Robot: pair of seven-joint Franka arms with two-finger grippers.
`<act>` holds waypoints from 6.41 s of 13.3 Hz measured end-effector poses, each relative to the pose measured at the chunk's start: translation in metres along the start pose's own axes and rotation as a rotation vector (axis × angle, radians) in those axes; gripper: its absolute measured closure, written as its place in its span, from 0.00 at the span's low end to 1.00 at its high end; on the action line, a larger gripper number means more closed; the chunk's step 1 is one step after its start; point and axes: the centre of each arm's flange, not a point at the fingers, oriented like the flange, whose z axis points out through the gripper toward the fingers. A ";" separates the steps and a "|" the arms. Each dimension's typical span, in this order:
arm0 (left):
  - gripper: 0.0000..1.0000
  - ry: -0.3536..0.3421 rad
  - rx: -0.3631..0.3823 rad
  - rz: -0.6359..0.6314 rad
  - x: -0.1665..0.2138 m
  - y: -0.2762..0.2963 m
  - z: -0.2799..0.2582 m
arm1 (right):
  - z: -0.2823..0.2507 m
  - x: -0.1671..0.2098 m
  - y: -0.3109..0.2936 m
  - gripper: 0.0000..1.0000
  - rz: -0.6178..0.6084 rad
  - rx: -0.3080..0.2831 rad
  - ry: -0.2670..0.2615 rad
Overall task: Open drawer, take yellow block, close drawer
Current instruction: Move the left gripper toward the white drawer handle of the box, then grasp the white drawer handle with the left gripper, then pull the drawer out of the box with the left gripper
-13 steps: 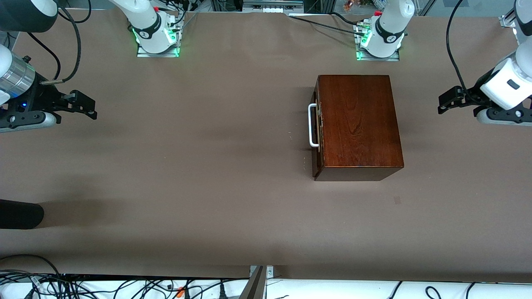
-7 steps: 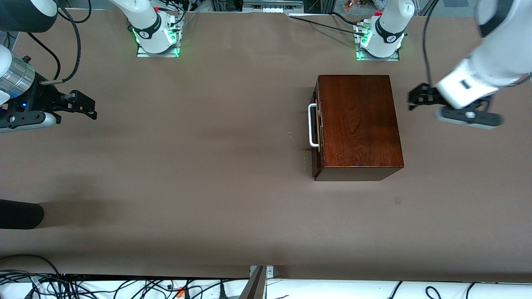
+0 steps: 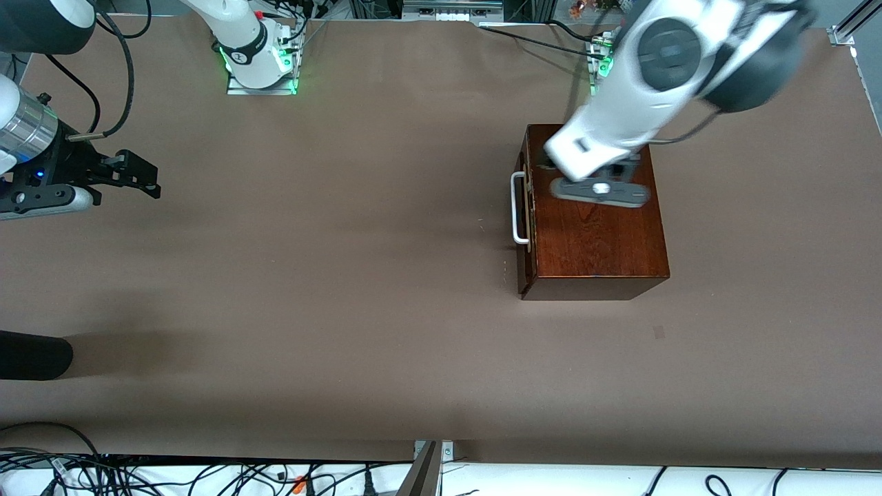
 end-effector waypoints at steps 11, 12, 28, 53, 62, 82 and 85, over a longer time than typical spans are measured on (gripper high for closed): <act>0.00 0.136 0.318 -0.030 0.022 0.121 0.177 | 0.000 0.000 0.000 0.00 0.000 0.000 0.000; 0.00 0.138 0.324 -0.034 0.024 0.121 0.180 | 0.000 0.000 0.000 0.00 0.000 0.000 0.000; 0.00 0.136 0.260 -0.172 0.036 0.125 0.209 | 0.000 0.000 0.000 0.00 0.001 0.000 0.000; 0.00 0.184 0.106 -0.146 0.028 0.162 0.199 | 0.000 0.000 0.002 0.00 0.004 0.000 0.000; 0.00 0.180 0.077 -0.157 0.029 0.166 0.193 | 0.000 0.000 0.003 0.00 0.005 0.000 0.000; 0.00 0.163 0.039 -0.164 0.022 0.178 0.183 | 0.000 0.000 0.001 0.00 0.006 0.013 0.001; 0.00 0.140 0.044 -0.158 0.009 0.194 0.167 | 0.000 0.000 0.001 0.00 0.006 0.013 0.001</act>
